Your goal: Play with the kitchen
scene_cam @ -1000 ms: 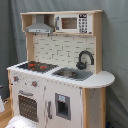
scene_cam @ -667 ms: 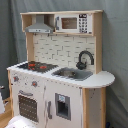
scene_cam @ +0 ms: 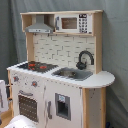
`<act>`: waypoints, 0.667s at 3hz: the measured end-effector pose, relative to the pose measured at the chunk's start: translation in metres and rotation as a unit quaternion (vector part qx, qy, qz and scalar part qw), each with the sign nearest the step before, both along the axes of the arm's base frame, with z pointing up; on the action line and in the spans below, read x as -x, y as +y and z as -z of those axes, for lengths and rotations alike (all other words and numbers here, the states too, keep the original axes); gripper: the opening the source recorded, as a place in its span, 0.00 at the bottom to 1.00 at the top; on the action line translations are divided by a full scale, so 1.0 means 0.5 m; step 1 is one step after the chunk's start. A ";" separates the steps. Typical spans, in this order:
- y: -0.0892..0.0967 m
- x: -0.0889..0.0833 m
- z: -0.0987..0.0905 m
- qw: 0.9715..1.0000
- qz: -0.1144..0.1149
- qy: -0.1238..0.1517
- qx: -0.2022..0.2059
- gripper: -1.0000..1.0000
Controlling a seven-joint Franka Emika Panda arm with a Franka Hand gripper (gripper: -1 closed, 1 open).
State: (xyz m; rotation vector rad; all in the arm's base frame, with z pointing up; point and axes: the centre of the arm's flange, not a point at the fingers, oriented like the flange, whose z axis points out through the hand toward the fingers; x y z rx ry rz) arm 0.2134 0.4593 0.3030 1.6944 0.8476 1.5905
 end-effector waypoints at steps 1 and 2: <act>-0.020 -0.053 0.008 1.000 0.011 0.003 -0.027 1.00; -0.048 -0.103 0.051 0.999 0.029 0.012 -0.039 1.00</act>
